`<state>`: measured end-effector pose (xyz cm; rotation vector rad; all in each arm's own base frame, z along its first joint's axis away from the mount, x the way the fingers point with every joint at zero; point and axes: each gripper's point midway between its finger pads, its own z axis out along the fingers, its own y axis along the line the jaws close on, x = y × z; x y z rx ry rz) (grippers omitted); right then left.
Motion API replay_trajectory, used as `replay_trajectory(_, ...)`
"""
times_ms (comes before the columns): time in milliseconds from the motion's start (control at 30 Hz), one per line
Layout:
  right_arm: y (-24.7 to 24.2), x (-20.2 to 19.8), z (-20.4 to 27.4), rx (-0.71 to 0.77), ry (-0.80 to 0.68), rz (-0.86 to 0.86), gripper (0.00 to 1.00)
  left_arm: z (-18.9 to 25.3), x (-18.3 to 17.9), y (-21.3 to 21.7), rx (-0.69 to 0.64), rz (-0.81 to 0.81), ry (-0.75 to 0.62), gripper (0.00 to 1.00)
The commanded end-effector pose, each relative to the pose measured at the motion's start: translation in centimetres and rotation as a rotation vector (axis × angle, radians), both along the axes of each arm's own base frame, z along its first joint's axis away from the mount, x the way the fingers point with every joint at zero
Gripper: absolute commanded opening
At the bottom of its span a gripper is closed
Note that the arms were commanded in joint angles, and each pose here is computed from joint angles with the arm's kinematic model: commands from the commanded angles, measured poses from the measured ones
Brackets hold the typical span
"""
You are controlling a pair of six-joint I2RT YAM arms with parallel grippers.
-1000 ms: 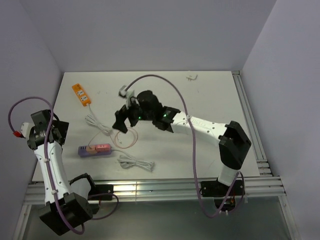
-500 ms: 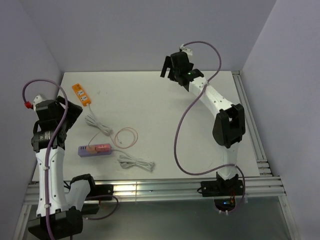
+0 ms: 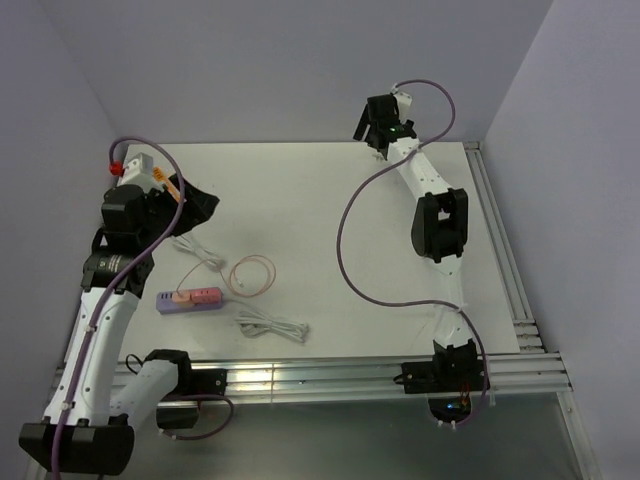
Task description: Insert the plug
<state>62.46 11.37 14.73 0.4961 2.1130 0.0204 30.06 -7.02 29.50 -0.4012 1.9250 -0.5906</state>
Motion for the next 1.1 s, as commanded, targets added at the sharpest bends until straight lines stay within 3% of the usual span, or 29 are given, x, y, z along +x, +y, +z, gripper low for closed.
replay_trajectory(0, -1.0, 3.5, 1.2, -0.023, -0.089, 0.036, 0.97, 4.7, 0.6, -2.8, -0.010, -0.111, -0.163, 0.83)
replay_trajectory(167, -2.3, 5.1, 0.5, -0.057, -0.116, 0.116, 0.96, 3.6, 1.7, -6.5, -0.024, -0.207, -0.141, 0.83)
replay_trajectory(333, -2.1, 6.4, 1.7, -0.145, -0.158, 0.212, 0.88, 2.7, 2.6, -9.4, -0.028, -0.276, -0.143, 0.82)
replay_trajectory(467, -2.8, 6.8, 0.0, -0.354, -0.120, 0.307, 0.80, 3.1, 2.8, -10.0, -0.021, -0.283, -0.150, 0.82)
replay_trajectory(500, -3.0, 7.0, 0.0, -0.402, -0.127, 0.305, 0.77, 3.3, 2.8, -10.1, -0.018, -0.285, -0.155, 0.82)
replay_trajectory(533, -3.6, 6.8, -1.3, -0.450, -0.098, 0.305, 0.62, 3.3, 2.9, -10.0, -0.013, -0.276, -0.155, 0.82)
replay_trajectory(600, -4.3, 6.9, -1.9, -0.558, -0.083, 0.315, 0.46, 3.1, 2.7, -9.8, -0.005, -0.270, -0.157, 0.82)
replay_trajectory(667, -5.1, 7.0, -2.7, -0.639, -0.055, 0.316, 0.41, 2.8, 2.6, -9.6, 0.001, -0.264, -0.164, 0.82)
replay_trajectory(767, -5.6, 7.4, -2.3, -0.699, -0.077, 0.298, 0.26, 1.8, 2.4, -9.7, -0.001, -0.269, -0.142, 0.82)
replay_trajectory(867, -6.1, 8.0, -1.6, -0.723, -0.118, 0.255, 0.00, 1.1, 2.3, -10.1, -0.001, -0.279, -0.128, 0.81)
replay_trajectory(1067, -6.2, 9.1, -2.2, -0.814, -0.126, 0.288, 0.00, 0.3, 1.8, -10.6, 0.027, -0.295, -0.106, 0.81)
